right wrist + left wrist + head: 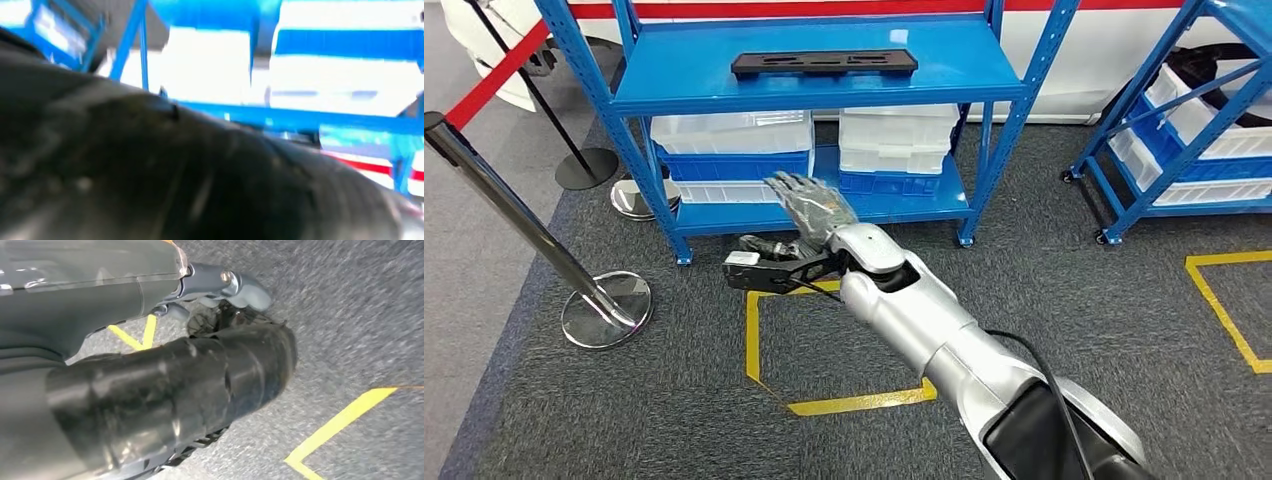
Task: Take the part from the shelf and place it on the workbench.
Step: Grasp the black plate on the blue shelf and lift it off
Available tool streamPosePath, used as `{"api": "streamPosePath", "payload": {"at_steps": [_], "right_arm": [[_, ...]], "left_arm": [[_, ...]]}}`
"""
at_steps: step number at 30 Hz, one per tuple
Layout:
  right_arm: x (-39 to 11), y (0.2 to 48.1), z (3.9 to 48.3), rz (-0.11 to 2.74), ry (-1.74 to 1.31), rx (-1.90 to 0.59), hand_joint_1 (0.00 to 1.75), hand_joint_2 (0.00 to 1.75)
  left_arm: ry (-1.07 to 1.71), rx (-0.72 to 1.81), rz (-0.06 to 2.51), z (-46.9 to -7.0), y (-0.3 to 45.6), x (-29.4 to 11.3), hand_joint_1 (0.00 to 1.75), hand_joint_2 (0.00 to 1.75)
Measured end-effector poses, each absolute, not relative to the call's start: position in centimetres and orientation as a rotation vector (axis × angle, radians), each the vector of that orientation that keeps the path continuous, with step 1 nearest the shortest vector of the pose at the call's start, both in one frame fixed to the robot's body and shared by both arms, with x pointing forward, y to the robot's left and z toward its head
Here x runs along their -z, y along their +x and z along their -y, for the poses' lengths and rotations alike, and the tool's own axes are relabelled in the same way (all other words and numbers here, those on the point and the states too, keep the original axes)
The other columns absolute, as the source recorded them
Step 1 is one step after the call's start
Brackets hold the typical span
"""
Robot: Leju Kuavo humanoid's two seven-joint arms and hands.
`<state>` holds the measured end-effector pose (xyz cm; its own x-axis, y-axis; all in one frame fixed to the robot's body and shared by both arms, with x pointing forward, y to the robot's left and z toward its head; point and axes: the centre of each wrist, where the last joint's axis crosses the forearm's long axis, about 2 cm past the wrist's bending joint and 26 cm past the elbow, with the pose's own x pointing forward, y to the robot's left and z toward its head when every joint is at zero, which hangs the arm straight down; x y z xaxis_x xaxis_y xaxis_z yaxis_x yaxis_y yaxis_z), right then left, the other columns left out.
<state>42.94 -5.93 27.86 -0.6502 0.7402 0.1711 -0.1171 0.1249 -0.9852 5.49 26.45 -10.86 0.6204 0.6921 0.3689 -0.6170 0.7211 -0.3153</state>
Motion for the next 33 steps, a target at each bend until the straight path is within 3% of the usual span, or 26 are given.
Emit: {"api": "streamPosePath", "payload": {"at_steps": [12, 20, 33], "right_arm": [[-35.7, 43.2, 2.5, 1.723, -0.975, -2.037, 0.0, 0.0], [-36.5, 45.1, 5.1, 1.634, -1.03, -2.014, 0.0, 0.0], [-35.6, 46.5, 7.6, 1.535, -1.04, -1.974, 0.0, 0.0]], "left_arm": [[-0.161, -0.749, 0.443, -27.4, 5.1, 11.0, 0.0, 0.0], [-0.026, -0.657, 0.326, -28.5, 4.6, 11.1, 0.0, 0.0], [0.034, -0.621, 0.399, -30.6, 4.6, 11.1, 0.0, 0.0]]}}
